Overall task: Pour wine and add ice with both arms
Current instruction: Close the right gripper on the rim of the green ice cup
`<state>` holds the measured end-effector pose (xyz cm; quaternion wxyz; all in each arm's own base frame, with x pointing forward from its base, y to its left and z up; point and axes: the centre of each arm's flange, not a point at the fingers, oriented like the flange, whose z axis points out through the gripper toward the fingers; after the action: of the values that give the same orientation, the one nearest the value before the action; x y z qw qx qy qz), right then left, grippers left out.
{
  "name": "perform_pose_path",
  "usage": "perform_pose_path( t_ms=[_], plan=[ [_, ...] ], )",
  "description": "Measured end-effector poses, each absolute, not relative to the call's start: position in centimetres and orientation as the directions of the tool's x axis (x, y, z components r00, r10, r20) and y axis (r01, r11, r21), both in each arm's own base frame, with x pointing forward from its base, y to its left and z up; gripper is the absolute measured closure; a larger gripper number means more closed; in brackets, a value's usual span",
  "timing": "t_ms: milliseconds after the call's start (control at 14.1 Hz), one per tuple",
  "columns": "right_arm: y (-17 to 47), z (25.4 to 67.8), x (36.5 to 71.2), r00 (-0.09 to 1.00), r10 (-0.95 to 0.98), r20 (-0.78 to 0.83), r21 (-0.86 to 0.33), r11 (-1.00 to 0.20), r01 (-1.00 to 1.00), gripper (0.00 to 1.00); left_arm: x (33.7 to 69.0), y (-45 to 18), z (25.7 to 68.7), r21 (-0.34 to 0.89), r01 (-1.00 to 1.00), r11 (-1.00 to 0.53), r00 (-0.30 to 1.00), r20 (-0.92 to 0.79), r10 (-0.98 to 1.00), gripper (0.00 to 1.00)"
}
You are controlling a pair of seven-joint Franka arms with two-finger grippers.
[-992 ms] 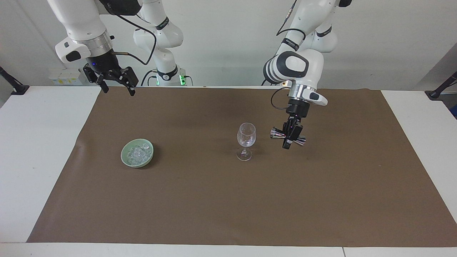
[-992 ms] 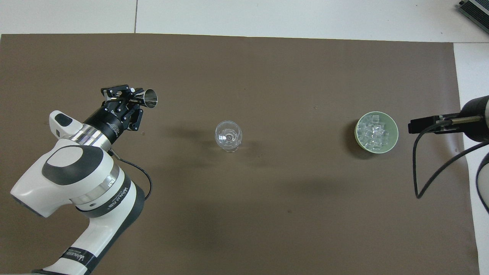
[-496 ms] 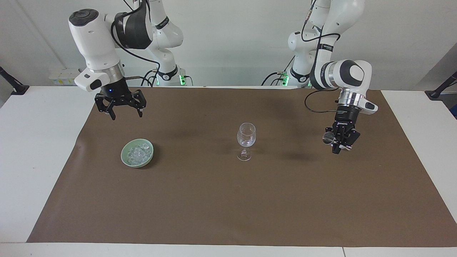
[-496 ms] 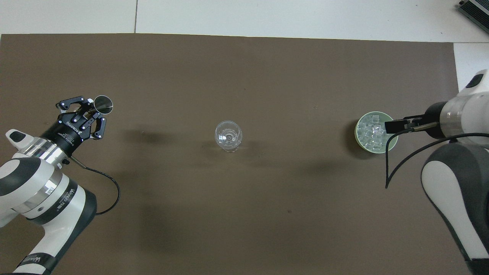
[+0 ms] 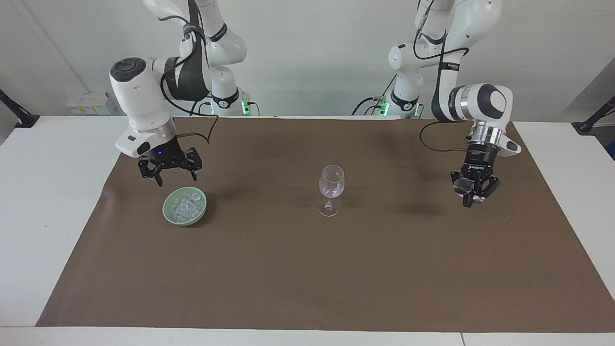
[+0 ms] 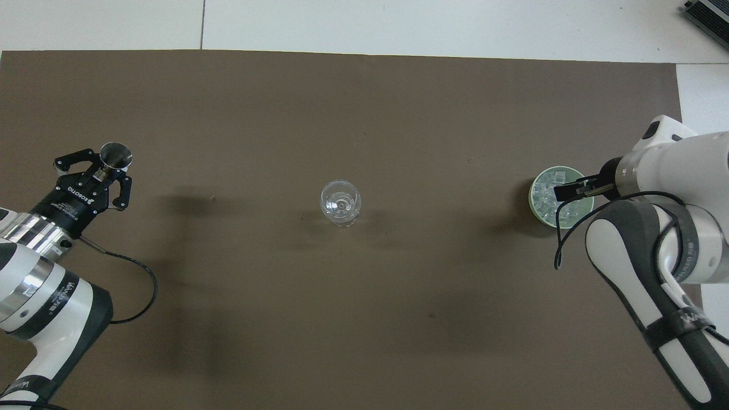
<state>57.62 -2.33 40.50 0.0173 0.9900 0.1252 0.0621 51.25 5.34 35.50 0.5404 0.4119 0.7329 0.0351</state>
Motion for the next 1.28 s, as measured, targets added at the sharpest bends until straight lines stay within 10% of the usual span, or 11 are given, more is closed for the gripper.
perform_pose_path(
  t_ms=[850,1275],
  plan=[
    [-3.0,34.7,56.8,0.962,0.256,0.095,0.051,-0.966,0.252,0.36,51.3,11.2,28.8,0.302,0.539,0.786,-0.165,-0.877,0.45,0.91],
    [-3.2,33.9,57.3,0.959,0.254,0.127,0.063,-0.967,0.248,0.37,53.3,11.5,29.0,0.239,0.52,0.82,-0.187,-0.905,0.383,0.91]
  ],
)
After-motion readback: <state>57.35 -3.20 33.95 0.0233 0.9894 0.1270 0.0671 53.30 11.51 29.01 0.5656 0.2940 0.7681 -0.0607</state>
